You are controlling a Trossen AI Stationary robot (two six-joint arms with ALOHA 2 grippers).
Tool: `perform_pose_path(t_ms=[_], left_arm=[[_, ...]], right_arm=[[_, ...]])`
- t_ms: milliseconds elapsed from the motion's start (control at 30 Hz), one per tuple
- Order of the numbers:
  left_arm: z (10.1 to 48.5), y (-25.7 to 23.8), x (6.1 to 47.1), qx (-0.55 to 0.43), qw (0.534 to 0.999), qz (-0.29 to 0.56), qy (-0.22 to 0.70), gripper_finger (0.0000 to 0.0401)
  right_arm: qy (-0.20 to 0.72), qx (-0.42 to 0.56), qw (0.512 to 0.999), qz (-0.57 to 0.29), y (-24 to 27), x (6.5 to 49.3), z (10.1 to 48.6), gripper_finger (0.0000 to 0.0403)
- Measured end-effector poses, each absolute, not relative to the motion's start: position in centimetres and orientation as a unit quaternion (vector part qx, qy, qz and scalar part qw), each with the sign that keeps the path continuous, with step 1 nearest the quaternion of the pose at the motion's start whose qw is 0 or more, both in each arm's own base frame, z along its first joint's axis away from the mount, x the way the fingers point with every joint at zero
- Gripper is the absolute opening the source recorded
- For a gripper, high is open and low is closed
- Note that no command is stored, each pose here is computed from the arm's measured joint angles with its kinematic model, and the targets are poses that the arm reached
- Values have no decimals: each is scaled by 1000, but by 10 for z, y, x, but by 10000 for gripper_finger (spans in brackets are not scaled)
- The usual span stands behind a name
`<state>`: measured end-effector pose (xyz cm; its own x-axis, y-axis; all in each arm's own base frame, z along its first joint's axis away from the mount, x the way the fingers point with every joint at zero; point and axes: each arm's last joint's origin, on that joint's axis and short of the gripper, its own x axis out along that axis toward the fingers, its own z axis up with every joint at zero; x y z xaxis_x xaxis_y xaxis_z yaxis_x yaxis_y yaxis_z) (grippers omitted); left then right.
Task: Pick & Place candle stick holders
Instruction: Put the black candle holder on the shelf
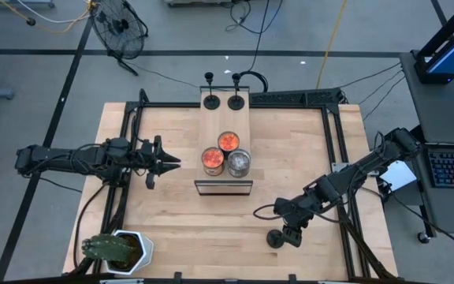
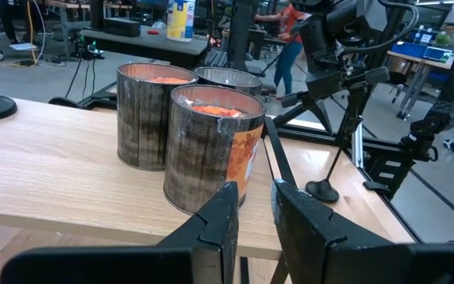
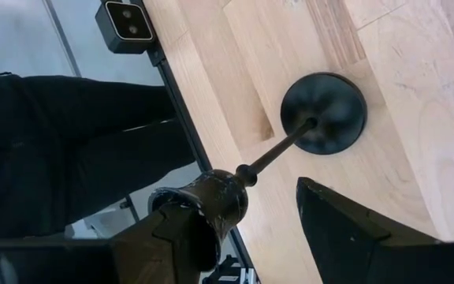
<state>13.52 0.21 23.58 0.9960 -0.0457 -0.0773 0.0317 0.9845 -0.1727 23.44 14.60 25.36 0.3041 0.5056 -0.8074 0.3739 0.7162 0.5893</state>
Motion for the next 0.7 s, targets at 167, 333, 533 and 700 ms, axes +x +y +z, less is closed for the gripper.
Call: perform_pose_path(t_ms=[167,333,533,700], left_arm=[[236,2,135,-86,995,-19,41,88],[236,2,135,-86,995,-19,41,88],[236,2,135,-86,995,-20,41,88],[236,2,135,-86,995,-19,41,88]], right_arm=[[585,375,717,47,145,236,254,183],[582,363,726,57,144,236,254,183],[580,367,725,54,142,238,254,181],[581,370,723,49,142,238,254,159]])
